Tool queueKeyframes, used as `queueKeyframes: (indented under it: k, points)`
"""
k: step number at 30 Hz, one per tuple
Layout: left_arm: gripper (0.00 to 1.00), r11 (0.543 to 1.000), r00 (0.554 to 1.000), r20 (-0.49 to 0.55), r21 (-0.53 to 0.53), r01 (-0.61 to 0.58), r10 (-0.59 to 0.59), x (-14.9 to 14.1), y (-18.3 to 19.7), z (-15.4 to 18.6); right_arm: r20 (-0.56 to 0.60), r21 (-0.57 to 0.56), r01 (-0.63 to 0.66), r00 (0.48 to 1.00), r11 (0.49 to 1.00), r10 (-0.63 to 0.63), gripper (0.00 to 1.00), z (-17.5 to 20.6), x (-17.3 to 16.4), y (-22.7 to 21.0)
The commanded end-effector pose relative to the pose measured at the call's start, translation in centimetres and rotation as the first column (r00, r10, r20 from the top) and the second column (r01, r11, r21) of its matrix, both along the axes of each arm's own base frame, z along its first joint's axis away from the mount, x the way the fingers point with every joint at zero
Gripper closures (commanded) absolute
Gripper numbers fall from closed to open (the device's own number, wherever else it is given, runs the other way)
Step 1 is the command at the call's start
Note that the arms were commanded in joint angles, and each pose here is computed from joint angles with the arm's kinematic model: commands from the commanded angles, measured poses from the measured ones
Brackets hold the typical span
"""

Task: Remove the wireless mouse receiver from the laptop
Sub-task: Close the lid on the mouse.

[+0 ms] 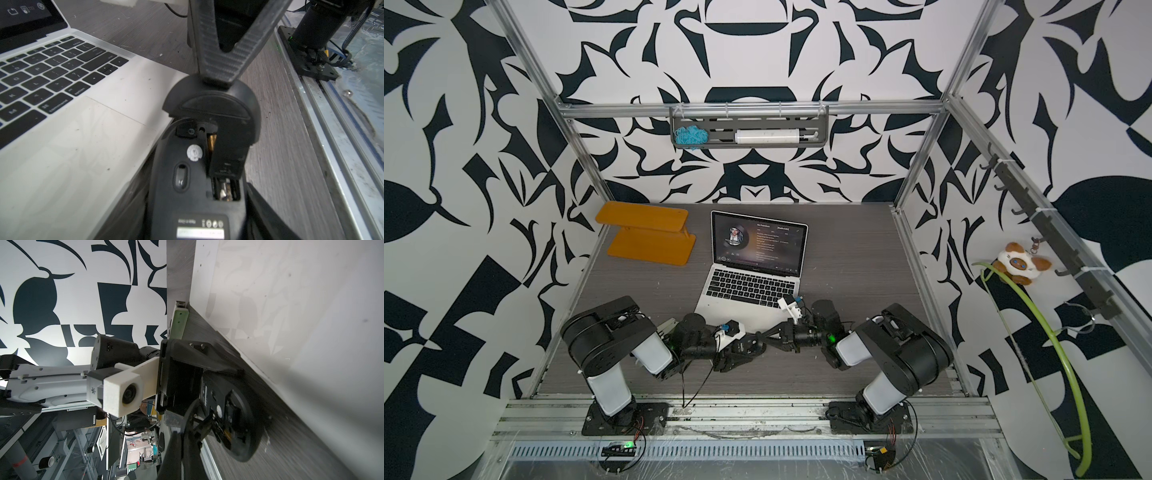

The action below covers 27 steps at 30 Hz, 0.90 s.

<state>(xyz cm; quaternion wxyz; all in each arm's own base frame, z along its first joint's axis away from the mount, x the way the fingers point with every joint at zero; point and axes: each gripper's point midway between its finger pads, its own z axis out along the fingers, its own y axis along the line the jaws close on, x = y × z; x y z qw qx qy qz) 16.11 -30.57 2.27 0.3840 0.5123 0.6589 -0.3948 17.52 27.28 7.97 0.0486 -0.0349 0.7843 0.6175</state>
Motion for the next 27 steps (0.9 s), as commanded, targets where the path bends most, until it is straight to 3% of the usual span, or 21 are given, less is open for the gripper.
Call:
queueKeyframes:
  k: [1, 21, 27]
  points:
    - [1.0, 0.999, 0.997, -0.07, 0.055, -0.005, 0.009, -0.7, 0.8, -1.8, -0.006, -0.023, 0.022, 1.0, 0.999, -0.022, 1.0, -0.8, 0.2, -0.1]
    - [1.0, 0.999, 0.998, -0.068, 0.054, -0.005, 0.009, -0.7, 0.8, -1.7, -0.052, -0.074, 0.034, 0.998, 0.997, -0.038, 1.0, -2.6, -0.2, -0.7]
    - [1.0, 0.999, 0.998, -0.066, 0.052, -0.006, 0.01, -0.7, 0.8, -1.6, -0.053, -0.078, 0.036, 0.998, 0.996, -0.04, 0.95, -2.7, -0.2, -0.7]
